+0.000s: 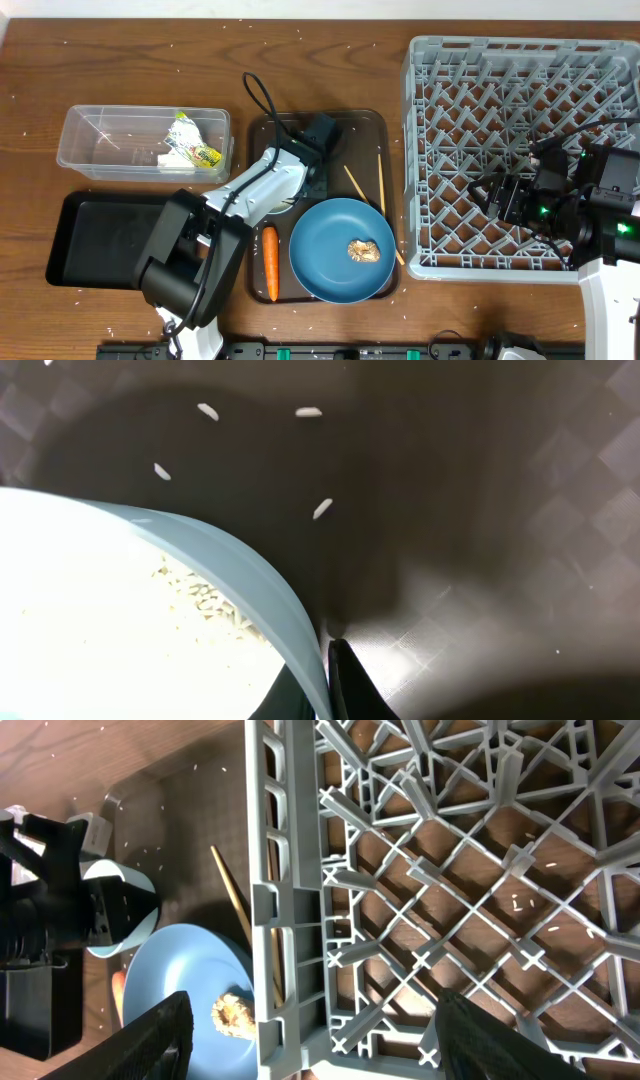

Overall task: Sort waste into correct bins and load items into the dishwasher rack
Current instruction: 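Grasp the rim of the light-blue rice bowl with the left gripper, then carry the bowl left over the black tray, then tip the bowl to pour the rice onto the black tray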

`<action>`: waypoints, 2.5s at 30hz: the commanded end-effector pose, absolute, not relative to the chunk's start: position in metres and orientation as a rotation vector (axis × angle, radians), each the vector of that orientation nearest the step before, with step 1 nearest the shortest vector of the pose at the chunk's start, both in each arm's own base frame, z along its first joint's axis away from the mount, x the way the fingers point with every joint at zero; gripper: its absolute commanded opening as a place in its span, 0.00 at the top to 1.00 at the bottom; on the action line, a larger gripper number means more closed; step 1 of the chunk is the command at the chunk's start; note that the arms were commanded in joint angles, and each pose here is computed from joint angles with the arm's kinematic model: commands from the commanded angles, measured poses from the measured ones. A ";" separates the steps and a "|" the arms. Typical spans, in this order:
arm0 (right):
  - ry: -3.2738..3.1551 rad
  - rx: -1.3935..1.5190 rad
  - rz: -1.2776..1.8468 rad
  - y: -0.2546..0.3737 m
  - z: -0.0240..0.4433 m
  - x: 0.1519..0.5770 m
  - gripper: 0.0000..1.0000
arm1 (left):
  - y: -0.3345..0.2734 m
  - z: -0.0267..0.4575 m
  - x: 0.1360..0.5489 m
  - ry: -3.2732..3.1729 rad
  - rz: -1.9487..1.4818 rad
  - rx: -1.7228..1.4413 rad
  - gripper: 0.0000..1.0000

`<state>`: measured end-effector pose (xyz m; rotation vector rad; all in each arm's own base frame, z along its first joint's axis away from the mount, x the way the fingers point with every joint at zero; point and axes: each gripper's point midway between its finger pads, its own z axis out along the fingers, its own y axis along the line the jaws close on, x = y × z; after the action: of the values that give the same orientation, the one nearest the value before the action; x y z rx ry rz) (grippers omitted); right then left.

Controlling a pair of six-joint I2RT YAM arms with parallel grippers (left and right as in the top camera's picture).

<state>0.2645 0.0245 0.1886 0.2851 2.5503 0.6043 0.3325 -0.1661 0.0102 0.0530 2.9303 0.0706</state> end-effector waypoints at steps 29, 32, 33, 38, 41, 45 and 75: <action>2.557 0.246 0.623 0.030 0.190 0.262 0.29 | -0.041 0.229 0.298 2.530 -0.615 -0.490 0.94; 2.557 0.246 0.623 0.030 0.190 0.262 0.29 | -0.018 0.230 0.294 2.470 -0.756 -0.524 0.94; 2.557 0.246 0.623 0.030 0.190 0.262 0.29 | -0.009 0.227 0.292 2.454 -0.781 -0.556 0.94; 2.557 0.246 0.623 0.030 0.190 0.262 0.29 | 0.031 0.211 0.284 2.315 -0.927 -0.679 0.94; 2.557 0.246 0.623 0.030 0.190 0.262 0.29 | 0.049 0.204 0.279 2.197 -1.020 -0.722 0.94; 2.557 0.247 0.624 0.030 0.190 0.262 0.29 | 0.076 0.190 0.269 1.996 -1.119 -0.792 0.94; 2.557 0.271 0.631 0.030 0.190 0.262 0.28 | 0.122 0.162 0.228 1.618 -1.094 -0.701 0.94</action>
<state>0.2617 0.0251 0.1871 0.2864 2.5631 0.6074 0.2283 0.1201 0.1607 -0.7393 1.6176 -1.1229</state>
